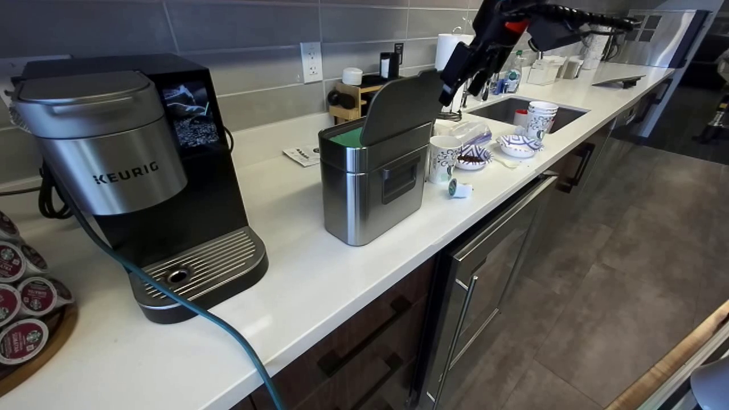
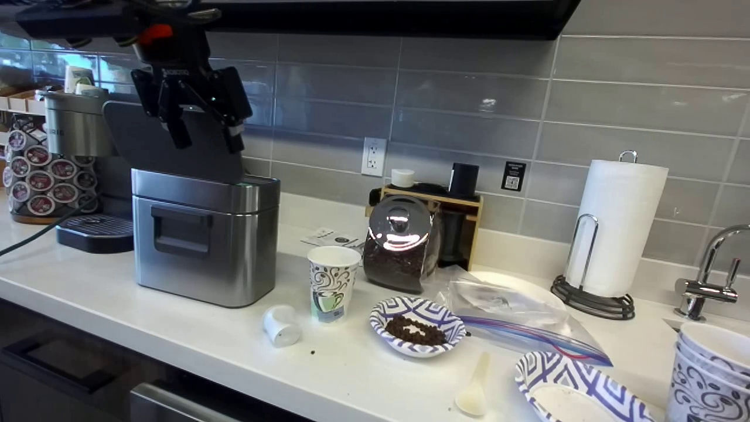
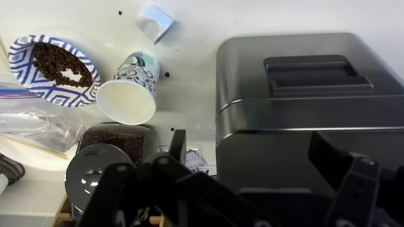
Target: Close the lid on the silver bin.
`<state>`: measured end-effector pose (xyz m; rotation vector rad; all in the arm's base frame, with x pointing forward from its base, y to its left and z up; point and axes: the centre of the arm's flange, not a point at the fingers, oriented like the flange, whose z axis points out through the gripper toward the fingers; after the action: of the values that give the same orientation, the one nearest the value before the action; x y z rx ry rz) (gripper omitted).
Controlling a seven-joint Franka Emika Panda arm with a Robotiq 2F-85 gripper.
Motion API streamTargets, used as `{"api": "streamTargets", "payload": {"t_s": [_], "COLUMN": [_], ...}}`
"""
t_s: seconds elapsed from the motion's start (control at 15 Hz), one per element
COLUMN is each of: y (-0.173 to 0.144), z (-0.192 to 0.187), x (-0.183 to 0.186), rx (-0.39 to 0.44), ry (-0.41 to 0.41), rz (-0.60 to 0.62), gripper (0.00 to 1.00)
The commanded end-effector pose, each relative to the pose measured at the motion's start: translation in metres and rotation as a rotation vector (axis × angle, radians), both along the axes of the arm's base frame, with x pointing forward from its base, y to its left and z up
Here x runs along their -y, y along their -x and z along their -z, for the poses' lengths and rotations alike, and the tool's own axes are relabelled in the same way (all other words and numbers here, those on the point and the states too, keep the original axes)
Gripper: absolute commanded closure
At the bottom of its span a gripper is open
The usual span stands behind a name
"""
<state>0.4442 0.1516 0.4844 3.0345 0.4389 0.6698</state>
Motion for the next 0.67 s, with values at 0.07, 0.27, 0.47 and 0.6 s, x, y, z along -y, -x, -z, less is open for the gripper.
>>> {"api": "streamTargets", "payload": {"t_s": [0.07, 0.27, 0.47, 0.6], "y": [-0.013, -0.020, -0.025, -0.026], "z": [0.008, 0.009, 0.010, 0.010], "x": [0.003, 0.004, 0.005, 0.005], "rx": [0.066, 0.115, 0.136, 0.133], "ry": [-0.074, -0.081, -0.098, -0.108], "rz": [-0.001, -0.031, -0.049, -0.053], "gripper": [0.00, 0.00, 0.00, 0.00]}}
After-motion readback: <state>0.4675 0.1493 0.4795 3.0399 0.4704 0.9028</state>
